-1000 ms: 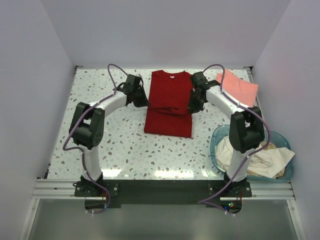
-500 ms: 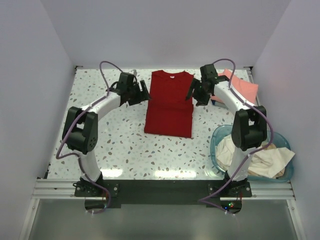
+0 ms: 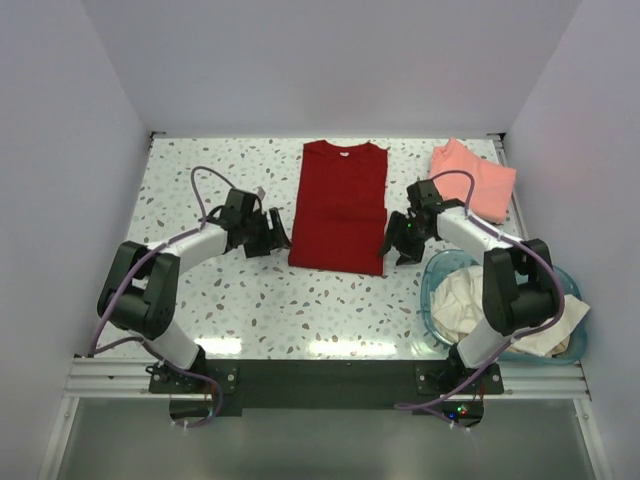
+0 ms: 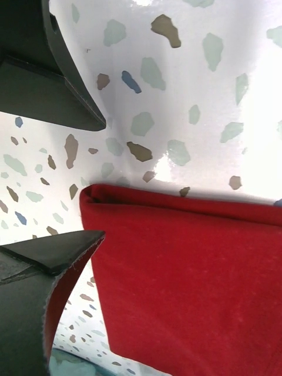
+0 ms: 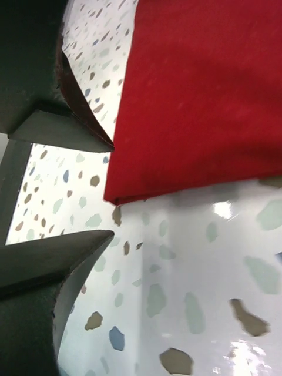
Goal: Fold and stack the t-shirts
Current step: Fold the tshirt
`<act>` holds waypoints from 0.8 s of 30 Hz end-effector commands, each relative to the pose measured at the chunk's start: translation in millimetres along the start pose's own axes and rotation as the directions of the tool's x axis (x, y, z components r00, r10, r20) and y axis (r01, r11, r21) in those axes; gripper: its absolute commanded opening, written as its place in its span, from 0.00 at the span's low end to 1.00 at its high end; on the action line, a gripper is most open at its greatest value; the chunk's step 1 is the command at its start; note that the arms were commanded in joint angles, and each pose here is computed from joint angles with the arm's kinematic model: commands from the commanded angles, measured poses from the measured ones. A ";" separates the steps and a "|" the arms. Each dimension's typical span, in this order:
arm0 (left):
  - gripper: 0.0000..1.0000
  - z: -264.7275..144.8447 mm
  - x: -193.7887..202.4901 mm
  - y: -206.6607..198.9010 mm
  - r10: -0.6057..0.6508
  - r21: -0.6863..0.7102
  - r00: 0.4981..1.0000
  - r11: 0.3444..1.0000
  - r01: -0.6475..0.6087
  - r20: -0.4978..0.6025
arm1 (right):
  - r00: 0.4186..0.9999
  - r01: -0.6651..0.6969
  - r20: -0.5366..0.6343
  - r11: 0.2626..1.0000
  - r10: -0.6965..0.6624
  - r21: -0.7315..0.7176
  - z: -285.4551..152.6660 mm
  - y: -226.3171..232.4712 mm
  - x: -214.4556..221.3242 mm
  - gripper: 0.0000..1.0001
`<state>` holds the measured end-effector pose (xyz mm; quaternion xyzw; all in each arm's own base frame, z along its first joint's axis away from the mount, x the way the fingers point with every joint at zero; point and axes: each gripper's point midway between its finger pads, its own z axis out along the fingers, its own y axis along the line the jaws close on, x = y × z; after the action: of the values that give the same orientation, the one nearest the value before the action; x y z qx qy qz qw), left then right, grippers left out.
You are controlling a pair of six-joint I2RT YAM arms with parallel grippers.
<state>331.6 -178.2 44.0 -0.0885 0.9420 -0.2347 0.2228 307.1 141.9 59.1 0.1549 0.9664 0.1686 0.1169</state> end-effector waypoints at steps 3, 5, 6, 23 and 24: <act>0.72 -8.4 0.3 -13.6 0.019 0.092 0.999 0.995 -0.023 0.043 | 1.000 0.006 0.002 0.999 -0.006 -0.051 1.3 -2.0 15.7 0.55; 0.72 -7.9 4.2 -14.0 0.010 0.101 0.999 0.995 -0.013 0.034 | 1.000 0.006 -0.005 0.999 -0.006 -0.051 4.2 -4.2 19.0 0.53; 0.72 -7.8 5.5 -14.7 0.007 0.107 0.999 0.994 -0.011 0.034 | 1.000 0.005 -0.012 0.999 -0.005 -0.050 6.0 -5.8 21.5 0.53; 0.72 -5.4 20.8 -20.1 0.017 0.106 1.000 0.994 -0.017 -0.001 | 0.995 0.029 -0.098 0.999 -0.032 -0.031 28.9 -6.5 42.5 0.43; 0.72 -4.6 21.4 -20.6 0.018 0.105 1.000 0.994 -0.017 -0.003 | 0.995 0.029 -0.099 0.999 -0.032 -0.031 29.2 -7.3 43.0 0.42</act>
<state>307.2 -190.1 37.1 -0.0754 0.9387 -0.2630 0.2098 272.1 153.8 22.2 0.1357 0.9721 0.1776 0.0709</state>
